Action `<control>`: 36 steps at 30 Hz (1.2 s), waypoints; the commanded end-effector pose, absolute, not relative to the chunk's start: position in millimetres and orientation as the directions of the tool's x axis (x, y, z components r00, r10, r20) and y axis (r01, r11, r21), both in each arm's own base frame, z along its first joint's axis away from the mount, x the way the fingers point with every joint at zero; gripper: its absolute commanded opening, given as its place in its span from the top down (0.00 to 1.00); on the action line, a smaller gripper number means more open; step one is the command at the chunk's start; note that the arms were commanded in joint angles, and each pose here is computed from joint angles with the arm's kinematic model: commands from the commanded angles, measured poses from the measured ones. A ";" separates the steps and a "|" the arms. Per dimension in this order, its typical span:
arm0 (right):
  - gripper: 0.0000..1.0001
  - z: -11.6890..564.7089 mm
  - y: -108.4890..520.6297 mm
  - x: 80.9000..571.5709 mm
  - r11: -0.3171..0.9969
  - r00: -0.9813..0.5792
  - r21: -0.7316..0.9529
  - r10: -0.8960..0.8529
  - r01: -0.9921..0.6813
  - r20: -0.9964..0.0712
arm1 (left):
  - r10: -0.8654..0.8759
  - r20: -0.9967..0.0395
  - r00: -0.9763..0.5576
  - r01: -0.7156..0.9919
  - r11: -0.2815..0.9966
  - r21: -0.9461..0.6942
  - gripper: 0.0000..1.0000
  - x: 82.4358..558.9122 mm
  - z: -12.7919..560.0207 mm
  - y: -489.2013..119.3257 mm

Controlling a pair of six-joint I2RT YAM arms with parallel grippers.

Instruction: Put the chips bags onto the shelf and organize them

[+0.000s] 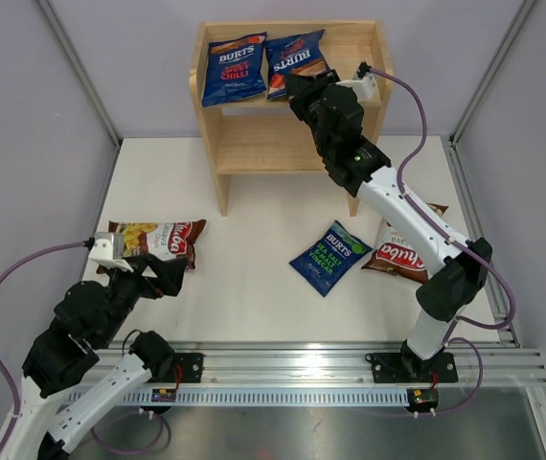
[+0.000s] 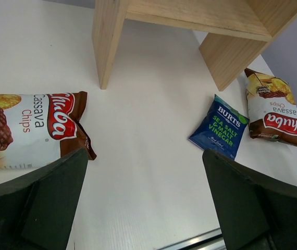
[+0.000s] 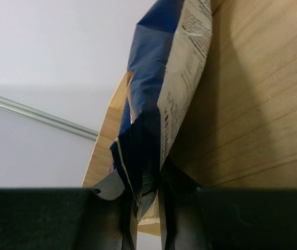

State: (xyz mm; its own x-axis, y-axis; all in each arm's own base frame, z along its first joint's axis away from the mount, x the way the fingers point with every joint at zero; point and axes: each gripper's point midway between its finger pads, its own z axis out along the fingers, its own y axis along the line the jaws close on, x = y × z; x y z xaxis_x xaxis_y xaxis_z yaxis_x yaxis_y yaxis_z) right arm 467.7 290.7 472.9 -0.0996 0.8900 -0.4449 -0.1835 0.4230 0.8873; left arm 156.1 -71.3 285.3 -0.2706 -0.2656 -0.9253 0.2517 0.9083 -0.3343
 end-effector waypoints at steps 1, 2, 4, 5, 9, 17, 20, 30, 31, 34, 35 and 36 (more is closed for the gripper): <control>0.85 488.8 280.6 474.0 0.378 -0.050 0.910 0.919 -0.169 -0.391 | -0.295 -0.928 -0.229 0.272 0.895 -0.352 0.04 154.8 295.2 -71.0; 0.86 490.2 281.2 474.2 0.374 -0.050 0.911 0.921 -0.172 -0.387 | -0.300 -0.927 -0.225 0.271 0.895 -0.355 0.04 154.6 295.6 -70.2; 0.85 478.5 287.7 478.6 0.393 -0.077 0.907 0.910 -0.150 -0.407 | -0.303 -0.927 -0.223 0.271 0.894 -0.358 0.03 153.7 295.6 -69.6; 0.84 483.7 288.3 478.5 0.388 -0.078 0.908 0.912 -0.156 -0.403 | -0.305 -0.926 -0.222 0.267 0.895 -0.358 0.03 154.1 295.6 -68.9; 0.74 478.1 289.9 480.2 0.401 -0.091 0.908 0.906 -0.121 -0.413 | -0.309 -0.926 -0.219 0.265 0.894 -0.361 0.03 153.3 296.2 -67.7; 0.37 470.9 272.5 471.2 0.444 -0.071 0.895 0.892 -0.047 -0.446 | -0.318 -0.925 -0.210 0.263 0.892 -0.367 0.03 152.3 297.5 -66.1; 0.34 466.7 266.6 468.9 0.486 -0.071 0.874 0.871 -0.007 -0.486 | -0.323 -0.924 -0.207 0.256 0.893 -0.369 0.03 152.0 297.5 -64.3; 0.28 449.3 279.5 469.7 0.652 -0.174 0.755 0.753 0.065 -0.635 | -0.329 -0.923 -0.200 0.245 0.895 -0.372 0.03 152.5 298.1 -61.8; 0.28 450.1 279.7 467.7 0.660 -0.173 0.748 0.746 0.068 -0.643 | -0.328 -0.923 -0.201 0.244 0.896 -0.372 0.03 152.4 297.7 -61.7; 0.21 449.6 284.3 460.6 0.673 -0.163 0.736 0.737 0.080 -0.656 | -0.326 -0.923 -0.206 0.243 0.896 -0.371 0.03 153.1 296.5 -62.7; 0.21 450.0 283.7 459.3 0.670 -0.159 0.737 0.740 0.086 -0.654 | -0.324 -0.923 -0.207 0.243 0.897 -0.369 0.03 153.4 296.2 -62.8; 0.21 447.6 283.3 457.4 0.663 -0.156 0.741 0.747 0.104 -0.647 | -0.322 -0.923 -0.209 0.244 0.897 -0.368 0.03 153.5 296.0 -63.2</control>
